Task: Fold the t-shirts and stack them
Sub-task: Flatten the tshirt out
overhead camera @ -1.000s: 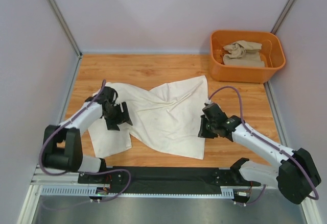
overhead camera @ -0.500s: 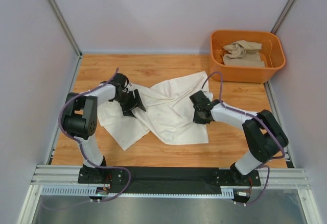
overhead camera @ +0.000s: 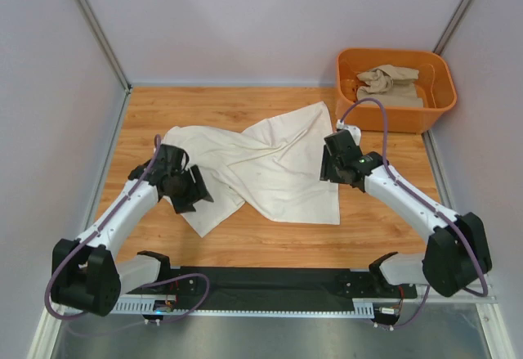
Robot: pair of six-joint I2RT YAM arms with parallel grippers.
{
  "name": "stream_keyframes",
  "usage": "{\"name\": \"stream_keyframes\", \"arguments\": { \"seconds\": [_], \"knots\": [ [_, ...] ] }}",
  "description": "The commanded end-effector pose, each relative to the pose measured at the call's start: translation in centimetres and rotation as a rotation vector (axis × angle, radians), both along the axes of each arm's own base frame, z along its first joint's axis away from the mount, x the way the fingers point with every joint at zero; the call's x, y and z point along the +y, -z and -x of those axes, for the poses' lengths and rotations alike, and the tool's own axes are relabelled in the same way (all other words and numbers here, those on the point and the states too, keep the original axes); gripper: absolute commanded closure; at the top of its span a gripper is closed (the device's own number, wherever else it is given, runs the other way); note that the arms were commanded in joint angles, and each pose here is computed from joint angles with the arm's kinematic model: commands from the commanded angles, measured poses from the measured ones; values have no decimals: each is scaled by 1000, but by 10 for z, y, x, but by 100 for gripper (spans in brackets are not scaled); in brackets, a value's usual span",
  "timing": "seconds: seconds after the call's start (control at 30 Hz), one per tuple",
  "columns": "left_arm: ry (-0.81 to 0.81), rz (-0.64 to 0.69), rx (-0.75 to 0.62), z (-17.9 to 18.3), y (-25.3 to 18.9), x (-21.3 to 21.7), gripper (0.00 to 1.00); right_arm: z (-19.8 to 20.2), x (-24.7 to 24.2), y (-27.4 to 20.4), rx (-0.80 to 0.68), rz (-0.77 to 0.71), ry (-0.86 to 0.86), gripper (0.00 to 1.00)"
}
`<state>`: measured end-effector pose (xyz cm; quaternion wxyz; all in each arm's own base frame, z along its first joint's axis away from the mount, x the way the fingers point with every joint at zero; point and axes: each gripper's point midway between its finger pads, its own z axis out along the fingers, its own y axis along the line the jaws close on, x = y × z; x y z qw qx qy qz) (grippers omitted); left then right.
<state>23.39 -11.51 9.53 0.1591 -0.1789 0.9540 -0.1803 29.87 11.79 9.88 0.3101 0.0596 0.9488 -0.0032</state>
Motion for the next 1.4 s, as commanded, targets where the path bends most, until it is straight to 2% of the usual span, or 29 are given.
{"name": "stream_keyframes", "arguments": {
  "seconds": [0.0, 0.03, 0.13, 0.4, 0.6, 0.63, 0.67, 0.77, 1.0, 1.3, 1.37],
  "knots": [
    [-171, -34, 207, 62, 35, 17, 32, 21, -1, -16, -5, -49, -25, 43],
    [-212, -23, 224, 75, 44, 19, 33, 28, -4, -18, -4, -57, -22, 43],
    [-272, -18, 227, 82, 52, 22, 35, 38, -7, -14, 10, -92, 8, 44],
    [-306, -83, 339, 95, 72, 29, 46, 55, -14, 2, 43, -106, 32, 46],
    [-306, -111, 354, 85, 78, 29, 46, 55, -16, 5, 40, -101, 38, 46],
    [-301, -132, 347, 82, 78, 32, 47, 55, -16, 5, 37, -102, 38, 46],
    [-296, -150, 349, 80, 76, 33, 53, 55, -17, 6, 36, -99, 38, 46],
    [-264, -215, 353, 73, 74, 35, 54, 56, -17, 8, 38, -101, 36, 46],
    [-249, -235, 410, 83, 85, 29, 56, 59, -21, 12, 37, -89, 45, 46],
    [-263, -213, 423, 88, 92, 25, 54, 58, -22, 15, 45, -82, 55, 46],
    [-251, -182, 412, 81, 98, 19, 57, 59, -22, 19, 63, -99, 89, 46]
  ]
}}
